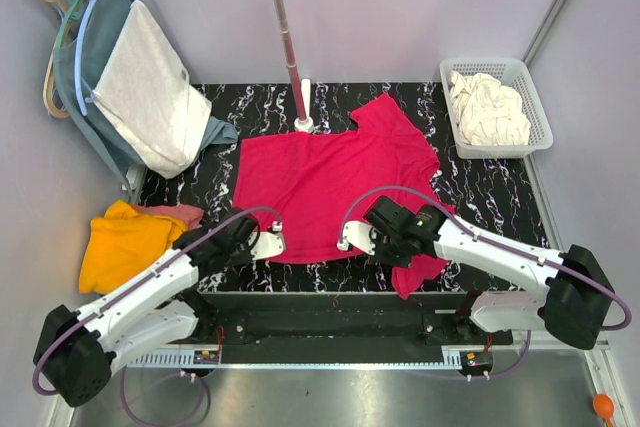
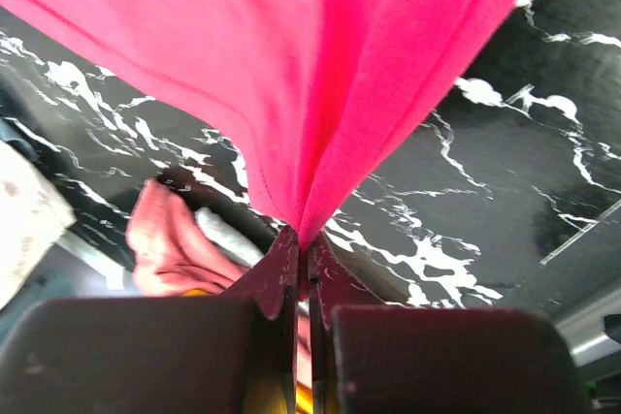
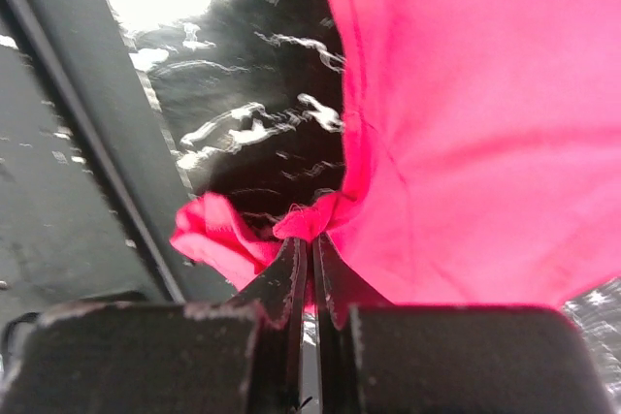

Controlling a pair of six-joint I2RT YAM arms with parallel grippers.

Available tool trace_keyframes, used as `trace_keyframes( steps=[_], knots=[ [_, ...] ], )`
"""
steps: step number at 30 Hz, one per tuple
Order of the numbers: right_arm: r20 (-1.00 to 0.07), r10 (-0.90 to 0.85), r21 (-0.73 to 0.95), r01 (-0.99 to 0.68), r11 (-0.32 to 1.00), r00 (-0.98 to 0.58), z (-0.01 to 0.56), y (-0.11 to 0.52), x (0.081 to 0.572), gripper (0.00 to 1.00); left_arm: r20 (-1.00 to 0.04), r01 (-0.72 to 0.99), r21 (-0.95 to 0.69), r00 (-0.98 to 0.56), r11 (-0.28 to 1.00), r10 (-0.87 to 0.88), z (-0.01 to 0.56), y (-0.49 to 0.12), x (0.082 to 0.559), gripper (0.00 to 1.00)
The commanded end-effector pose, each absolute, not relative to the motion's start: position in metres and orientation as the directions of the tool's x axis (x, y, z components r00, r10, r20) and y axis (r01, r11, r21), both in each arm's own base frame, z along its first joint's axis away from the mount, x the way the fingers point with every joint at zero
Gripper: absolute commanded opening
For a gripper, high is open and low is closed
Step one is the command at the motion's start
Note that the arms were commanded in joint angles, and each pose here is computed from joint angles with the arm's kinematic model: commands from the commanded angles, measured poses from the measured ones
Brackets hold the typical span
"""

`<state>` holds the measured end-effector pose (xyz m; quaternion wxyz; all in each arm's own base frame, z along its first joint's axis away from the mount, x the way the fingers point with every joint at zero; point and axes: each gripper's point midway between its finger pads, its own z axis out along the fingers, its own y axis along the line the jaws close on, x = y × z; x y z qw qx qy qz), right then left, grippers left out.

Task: Fold and stack the t-shirts
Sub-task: Fold the tshirt

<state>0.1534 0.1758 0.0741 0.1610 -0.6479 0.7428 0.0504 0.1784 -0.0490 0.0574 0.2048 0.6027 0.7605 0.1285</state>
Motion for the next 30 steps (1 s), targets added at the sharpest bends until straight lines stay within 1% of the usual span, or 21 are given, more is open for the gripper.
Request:
trace_keyframes(
  steps=[1,5,9,10,13,17,22,30],
  knots=[
    [-0.279,-0.958,-0.258,-0.957,0.134,-0.059,0.096,0.171,0.175,0.02,-0.167,0.825,0.518,-0.161,0.226,0.973,0.080,-0.059,0.205,0.00],
    [-0.265,-0.963,-0.302,-0.944,0.131,-0.049,0.104,0.169,0.190,0.02,-0.166,0.808,0.547,-0.152,0.219,0.974,0.087,-0.061,0.222,0.00],
    [-0.268,-0.962,-0.329,-0.933,0.144,-0.054,0.115,0.163,0.214,0.02,-0.193,0.798,0.544,-0.184,0.261,0.964,0.092,-0.057,0.241,0.00],
    [-0.273,-0.959,-0.328,-0.930,0.169,-0.078,0.117,0.158,0.222,0.02,-0.205,0.790,0.550,-0.185,0.269,0.961,0.094,-0.058,0.247,0.00],
    [-0.272,-0.959,-0.346,-0.922,0.171,-0.076,0.126,0.156,0.242,0.02,-0.211,0.783,0.551,-0.204,0.289,0.956,0.095,-0.055,0.261,0.00],
    [-0.257,-0.964,-0.364,-0.918,0.158,-0.064,0.132,0.159,0.268,0.02,-0.197,0.784,0.548,-0.218,0.292,0.956,0.092,-0.052,0.277,0.00],
    [-0.249,-0.966,-0.362,-0.920,0.152,-0.062,0.132,0.167,0.296,0.02,-0.205,0.773,0.560,-0.220,0.299,0.954,0.098,-0.058,0.301,0.00],
    [-0.225,-0.972,-0.363,-0.920,0.145,-0.064,0.123,0.168,0.331,0.02,-0.184,0.783,0.545,-0.238,0.301,0.954,0.084,-0.058,0.323,0.00]
  ],
)
